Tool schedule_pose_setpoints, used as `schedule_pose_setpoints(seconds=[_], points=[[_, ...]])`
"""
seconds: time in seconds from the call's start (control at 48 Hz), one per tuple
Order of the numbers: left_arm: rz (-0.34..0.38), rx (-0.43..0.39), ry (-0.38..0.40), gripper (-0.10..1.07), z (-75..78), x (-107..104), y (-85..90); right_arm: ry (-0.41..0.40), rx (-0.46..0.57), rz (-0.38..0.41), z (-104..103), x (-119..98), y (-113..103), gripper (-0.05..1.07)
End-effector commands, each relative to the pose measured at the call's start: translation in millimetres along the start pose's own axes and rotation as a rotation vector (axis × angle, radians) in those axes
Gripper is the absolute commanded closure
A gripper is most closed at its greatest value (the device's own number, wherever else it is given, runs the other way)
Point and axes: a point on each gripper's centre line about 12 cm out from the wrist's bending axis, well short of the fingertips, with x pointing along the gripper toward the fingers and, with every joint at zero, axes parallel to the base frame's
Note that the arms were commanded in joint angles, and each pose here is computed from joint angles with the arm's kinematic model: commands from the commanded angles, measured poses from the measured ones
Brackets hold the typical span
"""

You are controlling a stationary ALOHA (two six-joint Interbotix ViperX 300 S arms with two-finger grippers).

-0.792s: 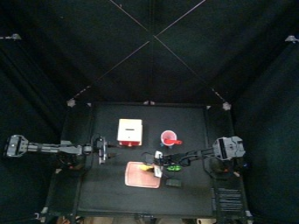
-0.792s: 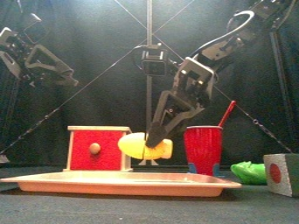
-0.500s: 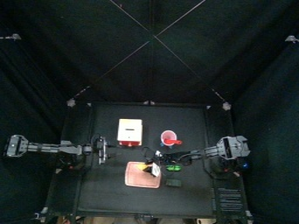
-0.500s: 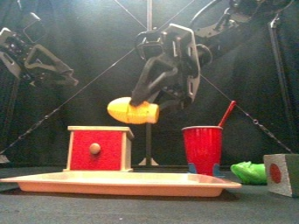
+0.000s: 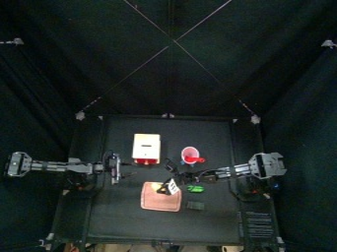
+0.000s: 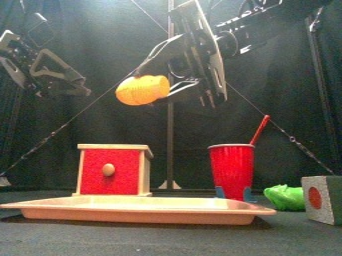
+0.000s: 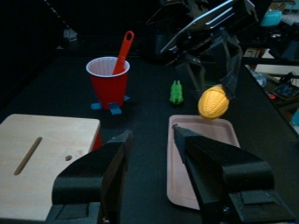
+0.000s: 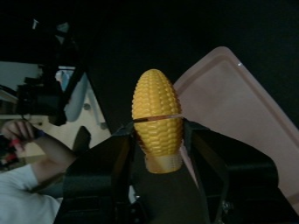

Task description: Reorient corn for cutting

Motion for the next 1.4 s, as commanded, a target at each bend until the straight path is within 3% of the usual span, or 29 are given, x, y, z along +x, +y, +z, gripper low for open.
schedule_pose_setpoints(seconds=[0.0,0.292,0.5,0.854,1.062,1.25,1.375], points=[[0.011,0.003,-0.037,0.16,14.1,3.9,2.6,-0.056,0.062,0.068,16.8,-18.3,21.6,0.45],[0.034,-0.014,-0.035,0.16,14.3,3.9,7.3,-0.202,0.198,0.033,23.0,-20.0,4.8,0.45],[0.033,-0.050,-0.022,0.16,8.8,2.6,5.6,-0.287,0.274,-0.020,6.6,-19.0,-8.7,0.45],[0.038,-0.106,0.018,0.16,-2.9,-0.1,4.2,-0.442,0.279,-0.058,-14.3,-13.6,7.5,0.45],[0.036,-0.126,0.027,0.16,-6.6,-1.2,2.7,-0.496,0.242,-0.189,-23.3,-6.3,8.7,0.45],[0.026,-0.133,0.028,0.16,-6.6,-1.1,0.2,-0.484,0.223,-0.275,-23.1,-8.7,26.9,0.45],[0.026,-0.133,0.030,0.16,-7.2,-1.3,0.2,-0.489,0.241,-0.399,-26.8,-10.7,31.9,0.45]])
